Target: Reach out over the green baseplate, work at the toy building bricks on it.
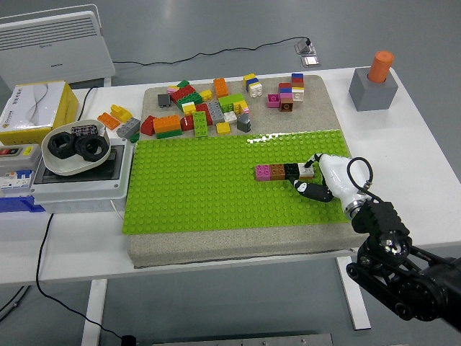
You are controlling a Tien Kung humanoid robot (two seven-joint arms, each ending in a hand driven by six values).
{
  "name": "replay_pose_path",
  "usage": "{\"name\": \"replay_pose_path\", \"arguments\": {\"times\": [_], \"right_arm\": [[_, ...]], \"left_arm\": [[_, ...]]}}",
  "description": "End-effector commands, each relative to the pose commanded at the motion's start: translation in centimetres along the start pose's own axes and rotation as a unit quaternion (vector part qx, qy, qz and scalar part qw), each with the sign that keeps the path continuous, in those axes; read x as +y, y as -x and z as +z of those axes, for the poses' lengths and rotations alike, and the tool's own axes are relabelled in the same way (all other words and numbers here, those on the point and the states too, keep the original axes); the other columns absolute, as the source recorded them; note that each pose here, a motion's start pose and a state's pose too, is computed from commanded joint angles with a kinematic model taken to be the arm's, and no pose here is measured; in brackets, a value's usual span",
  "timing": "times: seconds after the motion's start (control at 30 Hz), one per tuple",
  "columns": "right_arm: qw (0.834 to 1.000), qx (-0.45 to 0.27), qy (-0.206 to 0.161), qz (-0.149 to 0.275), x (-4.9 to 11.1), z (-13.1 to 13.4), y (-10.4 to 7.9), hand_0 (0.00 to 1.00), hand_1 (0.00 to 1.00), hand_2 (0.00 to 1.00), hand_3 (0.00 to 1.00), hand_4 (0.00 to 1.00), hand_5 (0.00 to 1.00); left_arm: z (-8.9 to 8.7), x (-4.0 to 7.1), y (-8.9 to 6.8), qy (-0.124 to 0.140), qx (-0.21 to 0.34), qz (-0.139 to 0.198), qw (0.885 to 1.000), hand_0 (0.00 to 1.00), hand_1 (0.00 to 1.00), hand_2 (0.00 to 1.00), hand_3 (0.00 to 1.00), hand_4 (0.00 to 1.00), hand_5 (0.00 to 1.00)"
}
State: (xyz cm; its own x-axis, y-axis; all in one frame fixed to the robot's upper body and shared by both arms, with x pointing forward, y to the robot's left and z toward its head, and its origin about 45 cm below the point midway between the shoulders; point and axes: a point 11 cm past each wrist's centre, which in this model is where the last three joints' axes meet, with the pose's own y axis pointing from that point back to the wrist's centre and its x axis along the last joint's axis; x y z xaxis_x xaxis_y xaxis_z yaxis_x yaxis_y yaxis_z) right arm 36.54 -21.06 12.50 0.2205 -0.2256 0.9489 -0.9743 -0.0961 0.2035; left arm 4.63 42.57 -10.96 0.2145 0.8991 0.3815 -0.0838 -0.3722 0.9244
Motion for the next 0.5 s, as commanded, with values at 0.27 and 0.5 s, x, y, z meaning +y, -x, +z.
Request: {"name": "replay_pose_path", "arguments": {"times": [0.27, 0.5], "right_arm": [[0.999, -0.015, -0.025, 0.03, 0.1, -1.2, -1.8, 0.002, 0.027, 0.149, 0.637, 0.781, 0.711], [0.997, -0.037, -0.04, 0.06, 0.3, -1.6, -3.3, 0.002, 0.027, 0.149, 0.636, 0.781, 0.696]], "left_arm": [[0.0, 0.0, 0.0, 0.0, 0.001, 0.001, 1.0, 0.735, 0.618, 0.575, 0.702, 0.79, 0.79], [-0.1, 0.0, 0.0, 0.0, 0.002, 0.001, 1.0, 0.735, 0.618, 0.574, 0.702, 0.791, 0.791]]}}
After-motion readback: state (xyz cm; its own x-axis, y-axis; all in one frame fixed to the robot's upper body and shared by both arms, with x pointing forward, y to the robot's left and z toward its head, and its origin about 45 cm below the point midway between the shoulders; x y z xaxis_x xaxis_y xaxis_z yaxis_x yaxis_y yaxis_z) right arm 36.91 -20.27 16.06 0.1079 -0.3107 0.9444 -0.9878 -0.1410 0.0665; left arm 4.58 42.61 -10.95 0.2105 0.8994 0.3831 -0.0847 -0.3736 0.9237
